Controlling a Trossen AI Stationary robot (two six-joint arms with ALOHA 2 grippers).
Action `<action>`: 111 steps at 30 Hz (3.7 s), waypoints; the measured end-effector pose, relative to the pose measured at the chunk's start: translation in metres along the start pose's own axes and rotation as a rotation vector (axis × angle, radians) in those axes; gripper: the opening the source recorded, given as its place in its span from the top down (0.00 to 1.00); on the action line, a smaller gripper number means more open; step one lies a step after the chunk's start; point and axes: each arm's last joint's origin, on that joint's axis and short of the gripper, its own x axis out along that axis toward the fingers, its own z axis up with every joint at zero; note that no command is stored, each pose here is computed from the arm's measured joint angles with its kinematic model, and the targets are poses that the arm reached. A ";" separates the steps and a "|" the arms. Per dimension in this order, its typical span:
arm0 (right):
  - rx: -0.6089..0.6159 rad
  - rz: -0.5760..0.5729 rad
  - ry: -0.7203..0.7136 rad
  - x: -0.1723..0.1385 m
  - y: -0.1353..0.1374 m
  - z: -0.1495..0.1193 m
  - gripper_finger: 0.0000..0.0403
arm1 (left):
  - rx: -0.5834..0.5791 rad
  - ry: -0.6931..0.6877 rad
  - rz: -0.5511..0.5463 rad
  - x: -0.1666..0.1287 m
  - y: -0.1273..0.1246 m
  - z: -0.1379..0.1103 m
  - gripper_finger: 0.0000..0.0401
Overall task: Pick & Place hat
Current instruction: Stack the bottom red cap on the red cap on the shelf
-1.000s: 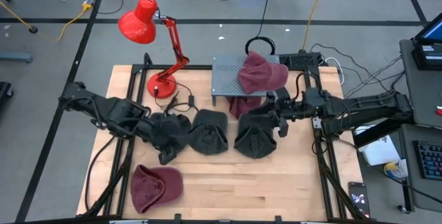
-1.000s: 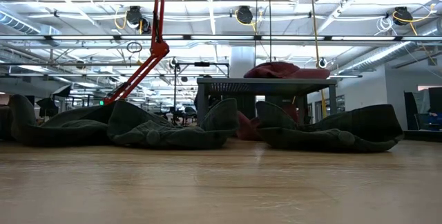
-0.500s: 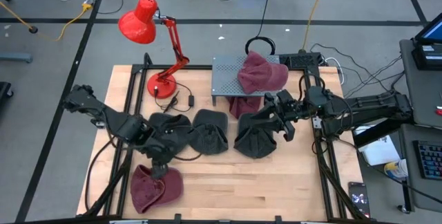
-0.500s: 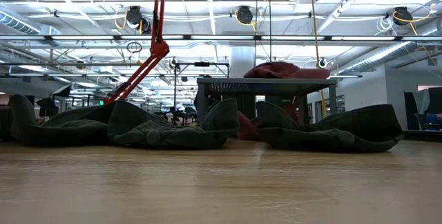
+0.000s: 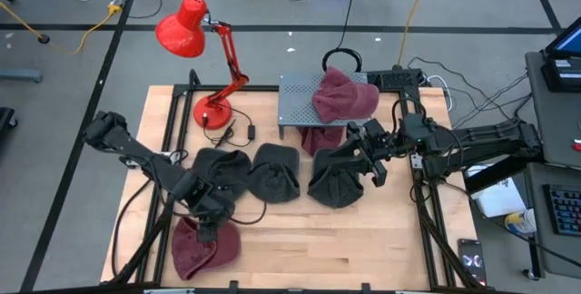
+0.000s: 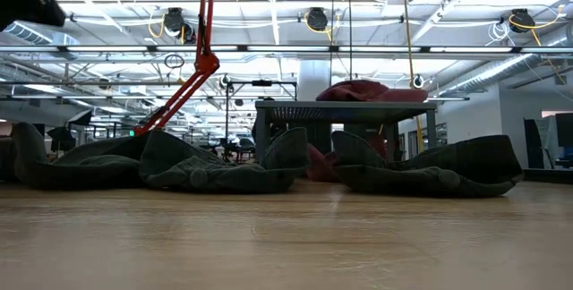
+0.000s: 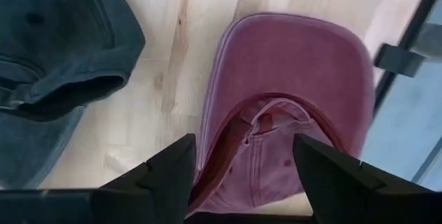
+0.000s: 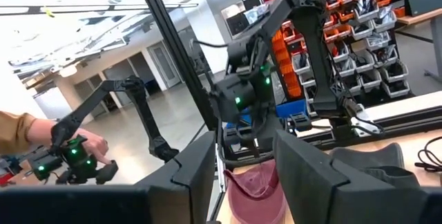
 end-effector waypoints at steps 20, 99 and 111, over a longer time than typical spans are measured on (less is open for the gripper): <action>-0.031 0.010 -0.025 0.000 0.001 0.002 0.65 | -0.015 0.026 -0.070 0.079 0.022 -0.015 0.45; 0.994 -0.046 -0.269 -0.001 0.000 0.012 0.42 | -0.150 -0.946 0.654 -0.110 -0.010 0.005 0.98; 0.276 -0.181 -0.258 -0.002 -0.002 0.012 0.49 | -0.066 -0.919 0.856 -0.113 -0.019 0.054 0.98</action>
